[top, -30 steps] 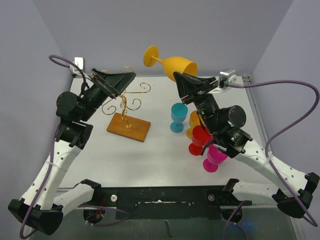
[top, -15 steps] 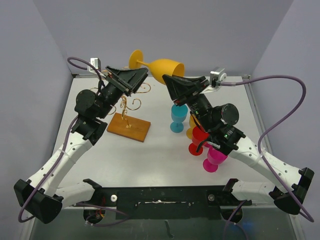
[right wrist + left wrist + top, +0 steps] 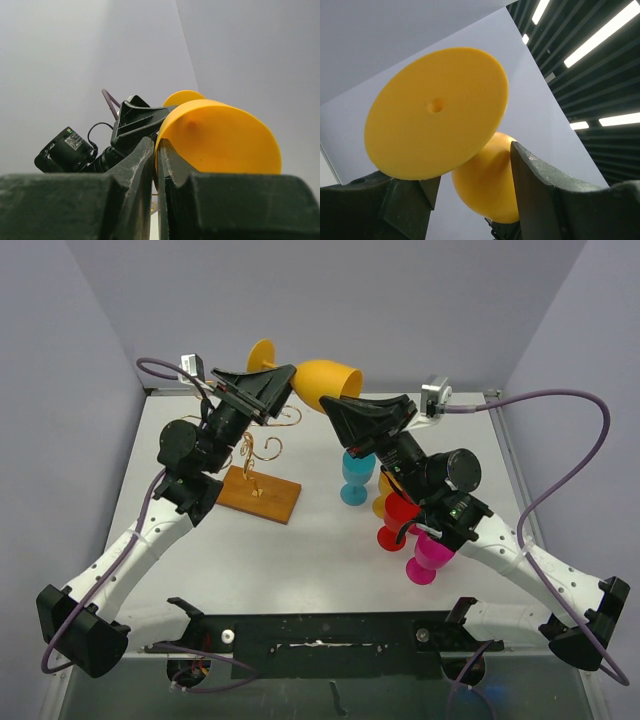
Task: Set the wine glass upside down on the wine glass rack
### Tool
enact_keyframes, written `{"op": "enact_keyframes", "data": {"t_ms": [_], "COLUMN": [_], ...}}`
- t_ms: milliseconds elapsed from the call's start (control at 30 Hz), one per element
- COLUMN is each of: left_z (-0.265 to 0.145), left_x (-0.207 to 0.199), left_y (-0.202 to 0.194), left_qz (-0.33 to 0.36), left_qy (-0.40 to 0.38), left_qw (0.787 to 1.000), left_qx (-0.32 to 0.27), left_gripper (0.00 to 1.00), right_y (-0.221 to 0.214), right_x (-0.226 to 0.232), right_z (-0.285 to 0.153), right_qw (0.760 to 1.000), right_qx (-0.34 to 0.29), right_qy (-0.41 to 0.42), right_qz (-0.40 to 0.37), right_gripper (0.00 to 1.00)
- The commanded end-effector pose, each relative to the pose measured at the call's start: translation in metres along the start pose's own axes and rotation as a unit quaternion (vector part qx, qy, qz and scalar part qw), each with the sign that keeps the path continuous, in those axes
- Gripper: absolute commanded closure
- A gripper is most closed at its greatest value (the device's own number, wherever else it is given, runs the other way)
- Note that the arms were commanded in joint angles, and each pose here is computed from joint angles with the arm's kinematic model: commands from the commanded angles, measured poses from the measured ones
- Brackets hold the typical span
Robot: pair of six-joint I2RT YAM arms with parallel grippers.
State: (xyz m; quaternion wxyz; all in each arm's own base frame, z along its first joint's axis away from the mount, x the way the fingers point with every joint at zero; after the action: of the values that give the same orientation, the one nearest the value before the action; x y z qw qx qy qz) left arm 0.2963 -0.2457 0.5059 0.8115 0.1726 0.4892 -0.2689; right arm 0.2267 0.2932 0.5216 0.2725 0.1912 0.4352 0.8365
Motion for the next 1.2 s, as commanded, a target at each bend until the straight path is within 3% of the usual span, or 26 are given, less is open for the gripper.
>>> {"op": "enact_keyframes", "data": {"t_ms": [0,400,967,1033,1100,1167], "left_z": [-0.001,-0.004,-0.003,-0.004,-0.003,-0.004], "left_x": [-0.029,-0.036,-0.049,-0.05,-0.049,-0.05], "left_y": [0.007,0.015,0.017,0.017,0.018,0.018], "left_qz": [0.005,0.009,0.025,0.025,0.023,0.021], "left_qy": [-0.052,-0.053,-0.069,-0.071,-0.071,-0.075], "left_qw": [0.998,0.997,0.996,0.995,0.995,0.995], "left_qx": [-0.026,-0.049,-0.058,-0.058,-0.06,-0.06], "left_gripper": [0.49,0.61,0.95,0.93,0.8,0.77], "right_y": [0.028,0.025,0.021,0.022,0.023,0.023], "right_x": [0.02,0.029,0.046,0.046,0.047,0.048], "right_z": [-0.006,-0.006,-0.017,-0.019,-0.021,-0.021], "right_qw": [0.998,0.996,0.99,0.99,0.989,0.988], "right_qx": [-0.041,-0.035,-0.014,-0.016,-0.019,-0.022], "right_qy": [0.049,0.074,0.12,0.121,0.123,0.126], "right_qz": [0.029,0.042,0.068,0.071,0.076,0.08], "right_gripper": [1.0,1.0,1.0,1.0,1.0,1.0]}}
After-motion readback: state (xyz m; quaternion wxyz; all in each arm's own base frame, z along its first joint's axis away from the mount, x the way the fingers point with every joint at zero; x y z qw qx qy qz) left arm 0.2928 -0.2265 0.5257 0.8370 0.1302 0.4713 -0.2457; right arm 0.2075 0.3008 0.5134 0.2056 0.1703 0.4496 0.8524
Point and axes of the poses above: each gripper's point midway between its finger pads, its own z axis out along the fingers, its own x axis along the line the jaws close on, y = z × x, the point moved 1 cm from there along -z, back along the fingers, and after that the axes turned 14 degrees about -z, right-handed, at the moved point
